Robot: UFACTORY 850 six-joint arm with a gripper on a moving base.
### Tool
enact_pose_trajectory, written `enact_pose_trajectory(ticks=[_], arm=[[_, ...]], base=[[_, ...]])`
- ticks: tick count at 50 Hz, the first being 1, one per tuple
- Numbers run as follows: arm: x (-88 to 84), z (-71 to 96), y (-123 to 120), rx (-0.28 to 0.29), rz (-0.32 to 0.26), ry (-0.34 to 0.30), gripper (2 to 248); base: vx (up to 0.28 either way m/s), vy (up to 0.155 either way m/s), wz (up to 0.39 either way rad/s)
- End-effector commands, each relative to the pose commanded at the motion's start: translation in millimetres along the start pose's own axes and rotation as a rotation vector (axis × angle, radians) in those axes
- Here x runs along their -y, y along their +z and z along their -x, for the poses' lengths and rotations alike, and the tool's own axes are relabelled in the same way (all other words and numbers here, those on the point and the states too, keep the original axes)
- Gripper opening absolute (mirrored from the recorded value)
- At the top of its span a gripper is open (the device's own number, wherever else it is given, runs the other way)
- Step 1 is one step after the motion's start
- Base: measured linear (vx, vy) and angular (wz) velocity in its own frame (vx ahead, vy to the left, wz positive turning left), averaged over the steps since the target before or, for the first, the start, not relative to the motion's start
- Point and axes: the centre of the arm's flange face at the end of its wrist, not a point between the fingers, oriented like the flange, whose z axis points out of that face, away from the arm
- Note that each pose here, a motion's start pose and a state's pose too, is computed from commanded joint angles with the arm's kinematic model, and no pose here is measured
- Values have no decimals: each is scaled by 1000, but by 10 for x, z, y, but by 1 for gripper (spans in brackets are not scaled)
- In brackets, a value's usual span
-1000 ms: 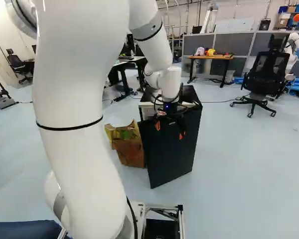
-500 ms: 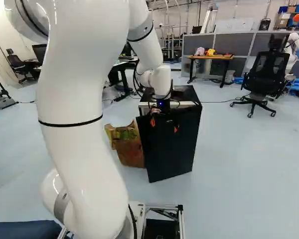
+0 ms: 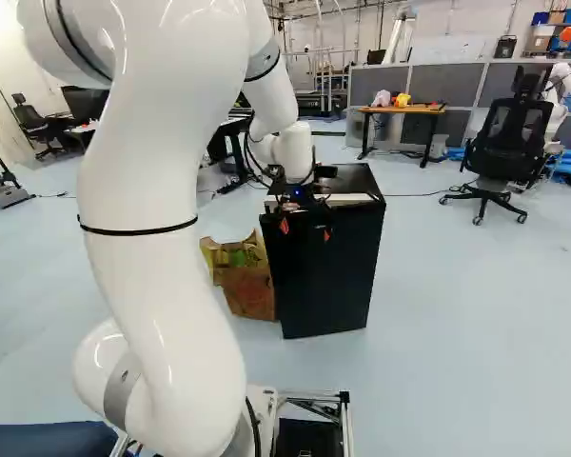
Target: Grab a drink from the fridge
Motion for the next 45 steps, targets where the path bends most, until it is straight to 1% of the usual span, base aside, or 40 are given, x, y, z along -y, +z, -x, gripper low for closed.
enact_pose_trajectory(ticks=[20, 31, 45], arm=[[203, -173, 7, -66, -5, -37, 247], [210, -203, 5, -99, -5, -38, 247], [211, -229, 2, -128, -6, -38, 247]], base=[[0, 0, 0], [0, 0, 0], [0, 0, 0]])
